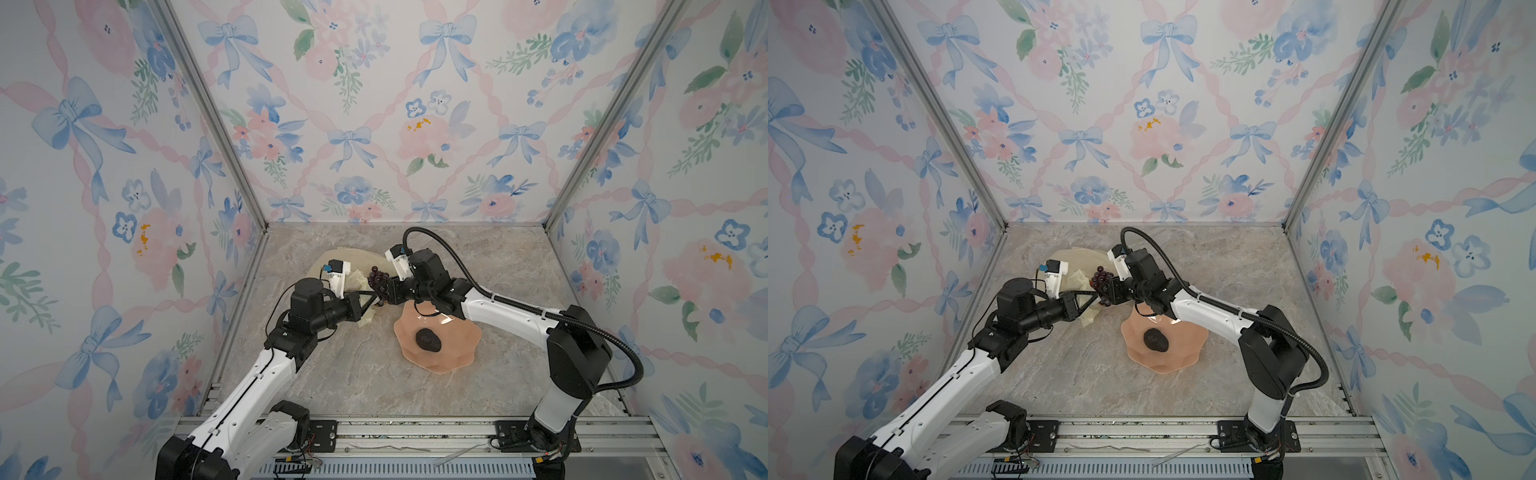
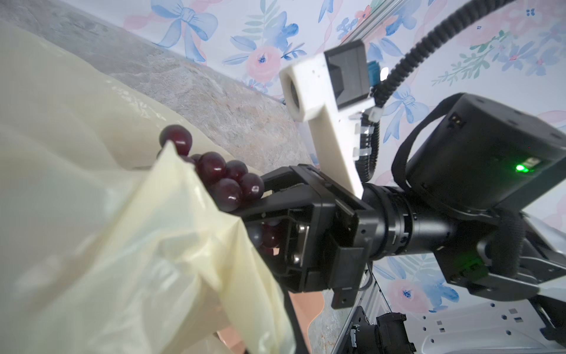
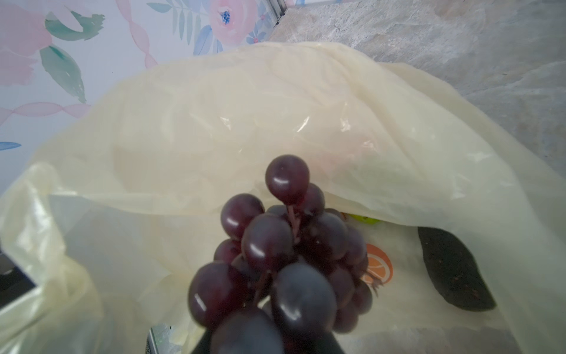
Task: Place the fruits into the plastic bag
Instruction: Place the fruit in the plastic bag.
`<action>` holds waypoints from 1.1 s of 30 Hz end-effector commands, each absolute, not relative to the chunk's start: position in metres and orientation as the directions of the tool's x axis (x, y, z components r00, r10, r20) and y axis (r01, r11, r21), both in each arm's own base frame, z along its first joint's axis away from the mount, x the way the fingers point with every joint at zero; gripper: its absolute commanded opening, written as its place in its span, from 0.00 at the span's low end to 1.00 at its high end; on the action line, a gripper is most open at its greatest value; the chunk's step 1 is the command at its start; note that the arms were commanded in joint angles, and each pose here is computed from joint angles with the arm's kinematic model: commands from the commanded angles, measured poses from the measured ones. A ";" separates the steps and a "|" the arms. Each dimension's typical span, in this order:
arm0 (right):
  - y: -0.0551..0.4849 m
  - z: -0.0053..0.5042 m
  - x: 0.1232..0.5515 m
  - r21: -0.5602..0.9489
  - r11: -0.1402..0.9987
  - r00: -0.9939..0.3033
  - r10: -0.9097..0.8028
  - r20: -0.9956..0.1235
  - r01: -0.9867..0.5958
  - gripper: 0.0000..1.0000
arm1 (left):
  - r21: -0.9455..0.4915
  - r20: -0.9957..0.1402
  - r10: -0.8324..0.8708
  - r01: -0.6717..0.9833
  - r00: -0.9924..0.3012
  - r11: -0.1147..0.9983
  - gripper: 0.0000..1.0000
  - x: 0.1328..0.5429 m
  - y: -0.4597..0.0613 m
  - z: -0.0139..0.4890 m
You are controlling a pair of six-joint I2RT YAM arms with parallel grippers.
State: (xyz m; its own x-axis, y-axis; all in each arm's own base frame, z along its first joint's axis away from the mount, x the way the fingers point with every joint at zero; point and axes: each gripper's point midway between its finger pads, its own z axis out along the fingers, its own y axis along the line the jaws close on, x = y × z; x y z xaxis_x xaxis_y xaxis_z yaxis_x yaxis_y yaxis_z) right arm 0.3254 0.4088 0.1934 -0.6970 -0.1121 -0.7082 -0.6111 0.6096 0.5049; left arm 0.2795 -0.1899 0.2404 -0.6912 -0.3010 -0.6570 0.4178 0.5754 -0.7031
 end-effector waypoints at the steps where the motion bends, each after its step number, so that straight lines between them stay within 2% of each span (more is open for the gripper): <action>1: 0.418 0.192 0.315 0.498 0.568 -0.672 -0.136 -0.728 -0.655 0.30 | -0.717 -0.645 -0.304 0.419 -0.701 0.557 0.00 0.281 -0.190 0.239; 14: 0.453 0.166 0.304 0.510 0.504 -0.689 -0.273 -0.672 -0.697 0.29 | -0.707 -0.669 -0.289 0.466 -0.685 0.531 0.00 0.278 -0.191 0.255; 25: 0.492 0.184 0.322 0.607 0.409 -0.718 -0.214 -0.662 -0.681 0.29 | -0.717 -0.676 -0.263 0.530 -0.689 0.453 0.00 0.256 -0.197 0.258; 33: 0.515 0.196 0.325 0.684 0.338 -0.753 -0.139 -0.644 -0.647 0.29 | -0.724 -0.665 -0.253 0.524 -0.703 0.449 0.00 0.253 -0.198 0.244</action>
State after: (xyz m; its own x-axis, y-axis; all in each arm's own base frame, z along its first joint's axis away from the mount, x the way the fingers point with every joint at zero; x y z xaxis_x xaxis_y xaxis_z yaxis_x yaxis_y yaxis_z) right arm 0.3261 0.4969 0.1726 -0.7494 -0.1974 -0.6320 -0.6467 0.4231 0.6347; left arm 0.2562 -0.1966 0.2418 -0.7113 -0.2590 -0.6534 0.4982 0.4699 -0.7286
